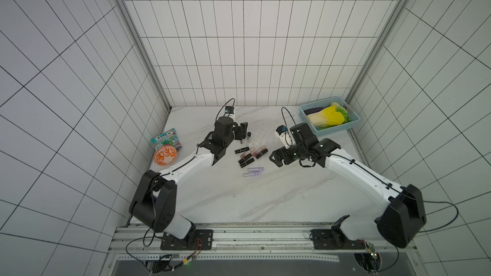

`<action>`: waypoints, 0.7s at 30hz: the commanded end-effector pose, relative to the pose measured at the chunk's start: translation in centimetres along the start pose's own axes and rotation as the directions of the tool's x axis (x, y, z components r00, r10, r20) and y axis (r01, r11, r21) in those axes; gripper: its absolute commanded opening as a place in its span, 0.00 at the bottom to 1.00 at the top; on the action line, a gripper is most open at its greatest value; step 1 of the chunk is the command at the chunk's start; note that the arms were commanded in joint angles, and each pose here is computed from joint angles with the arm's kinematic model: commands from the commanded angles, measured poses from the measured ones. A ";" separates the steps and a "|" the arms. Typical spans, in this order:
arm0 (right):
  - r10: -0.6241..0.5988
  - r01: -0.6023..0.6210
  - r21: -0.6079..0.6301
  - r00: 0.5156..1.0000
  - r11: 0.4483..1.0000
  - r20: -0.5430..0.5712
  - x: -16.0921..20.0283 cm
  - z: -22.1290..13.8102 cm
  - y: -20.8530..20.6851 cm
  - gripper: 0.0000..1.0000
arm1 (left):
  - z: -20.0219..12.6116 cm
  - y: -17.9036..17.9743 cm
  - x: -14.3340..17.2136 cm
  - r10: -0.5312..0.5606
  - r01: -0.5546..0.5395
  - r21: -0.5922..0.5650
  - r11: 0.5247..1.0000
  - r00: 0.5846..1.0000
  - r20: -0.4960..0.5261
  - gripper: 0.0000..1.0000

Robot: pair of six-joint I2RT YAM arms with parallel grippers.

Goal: Arrange the lipsticks in the organizer
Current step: Place the lipstick in the storage box, then pick up the lipstick at the center of the board.

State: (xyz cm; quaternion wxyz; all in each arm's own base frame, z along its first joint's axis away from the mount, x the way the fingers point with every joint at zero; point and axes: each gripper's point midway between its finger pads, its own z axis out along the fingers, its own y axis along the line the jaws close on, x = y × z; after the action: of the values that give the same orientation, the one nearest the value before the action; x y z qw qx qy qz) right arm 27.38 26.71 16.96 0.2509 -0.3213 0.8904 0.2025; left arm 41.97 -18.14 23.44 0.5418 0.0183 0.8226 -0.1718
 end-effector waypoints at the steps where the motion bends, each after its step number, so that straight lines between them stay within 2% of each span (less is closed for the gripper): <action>1: -0.072 0.072 0.001 0.995 0.997 -0.062 -0.3 1.6 -0.2 0.95 | -2.7 2.4 2.4 -0.170 0.170 -0.048 0.984 0.985 -0.008 0.74; 4: -0.106 0.103 -0.034 0.991 0.994 -0.083 -1.2 3.4 0.1 0.96 | -5.1 3.9 3.3 -0.227 0.229 -0.055 0.972 0.973 0.033 0.75; 8: -0.145 0.136 -0.091 0.984 0.987 -0.100 -2.4 5.6 0.9 0.95 | -7.5 4.7 2.1 -0.267 0.271 -0.022 0.962 0.956 0.123 0.75; 10: -0.159 0.146 -0.126 0.982 0.981 -0.100 -3.0 6.8 1.4 0.94 | -8.3 4.1 1.5 -0.245 0.246 0.009 0.969 0.960 0.132 0.75; 13: -0.171 0.152 -0.151 0.978 0.977 -0.123 -3.2 8.8 1.6 0.93 | -9.1 4.1 1.2 -0.220 0.222 -0.004 0.975 0.967 0.125 0.75; 21: -0.191 0.164 -0.158 0.966 0.974 -0.176 -3.2 13.1 0.8 0.91 | -10.1 3.9 0.4 -0.219 0.218 0.027 0.976 0.962 0.166 0.75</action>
State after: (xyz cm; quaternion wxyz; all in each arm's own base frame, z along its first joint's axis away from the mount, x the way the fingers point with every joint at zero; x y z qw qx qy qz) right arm 32.73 34.67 8.35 0.1565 -0.4188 0.8704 0.2064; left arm 33.82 -11.42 24.71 0.5755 -0.0931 0.7797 -0.2284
